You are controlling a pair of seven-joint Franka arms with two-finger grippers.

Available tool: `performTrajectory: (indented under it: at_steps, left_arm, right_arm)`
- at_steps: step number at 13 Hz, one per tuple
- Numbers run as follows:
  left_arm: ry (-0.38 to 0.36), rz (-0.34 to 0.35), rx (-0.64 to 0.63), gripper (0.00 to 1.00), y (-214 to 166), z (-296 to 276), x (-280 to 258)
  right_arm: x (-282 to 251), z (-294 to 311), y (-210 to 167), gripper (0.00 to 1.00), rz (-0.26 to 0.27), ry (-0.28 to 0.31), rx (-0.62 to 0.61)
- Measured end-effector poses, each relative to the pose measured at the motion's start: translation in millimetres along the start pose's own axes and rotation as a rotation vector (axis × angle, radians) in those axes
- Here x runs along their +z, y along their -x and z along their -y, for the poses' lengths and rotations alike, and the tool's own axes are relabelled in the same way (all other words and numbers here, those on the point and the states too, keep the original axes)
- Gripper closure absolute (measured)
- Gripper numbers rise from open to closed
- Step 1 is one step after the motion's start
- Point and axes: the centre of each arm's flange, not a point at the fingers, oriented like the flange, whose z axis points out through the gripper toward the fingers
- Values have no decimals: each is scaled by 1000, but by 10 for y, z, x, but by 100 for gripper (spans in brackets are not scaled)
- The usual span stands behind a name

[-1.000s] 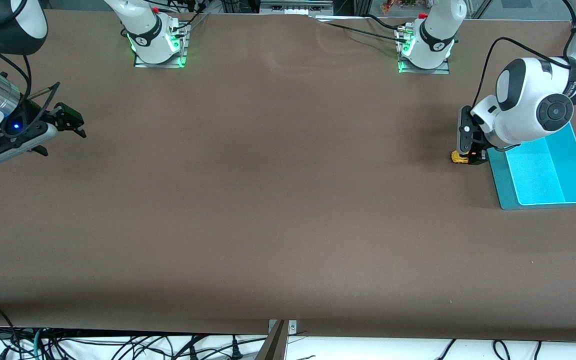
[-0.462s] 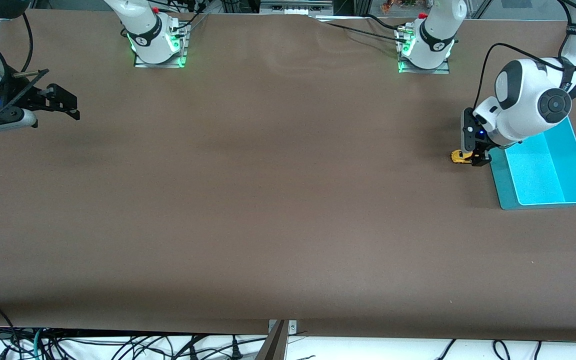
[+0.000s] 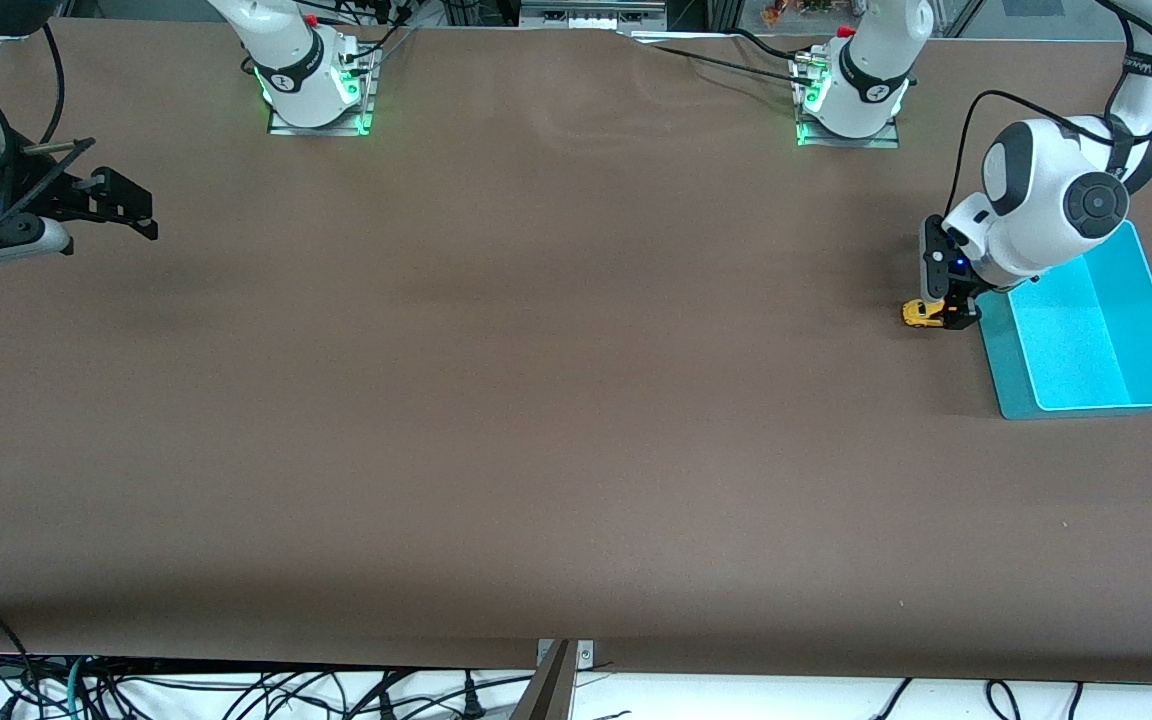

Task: Wind and store yellow beetle car
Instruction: 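Lower the left gripper and grasp the yellow car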

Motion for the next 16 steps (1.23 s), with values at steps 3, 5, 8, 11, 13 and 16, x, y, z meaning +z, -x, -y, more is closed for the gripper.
performTrajectory:
  at_steps: [3,5,8,11,13,16]
  left_arm:
    - [-18,-8,-38,0,178,-30,178]
    - [-30,-12,-47,0,213,-57,307]
    - [-49,-14,-52,0,231,-42,398]
    - [-62,-15,-57,0,252,-26,444]
    - [-65,-17,-62,0,275,-26,478]
    - [-65,-21,-68,0,308,-32,564]
  right_arm:
    - [-38,-13,-9,0,-8,1,5]
    - [-9,-24,-19,0,-1,-2,8]
    - [5,-24,-16,0,10,-5,11]
    - [-21,-19,-8,0,14,-5,49]
    - [-22,-18,-5,0,17,-5,61]
    - [-20,-18,-5,0,18,-6,63]
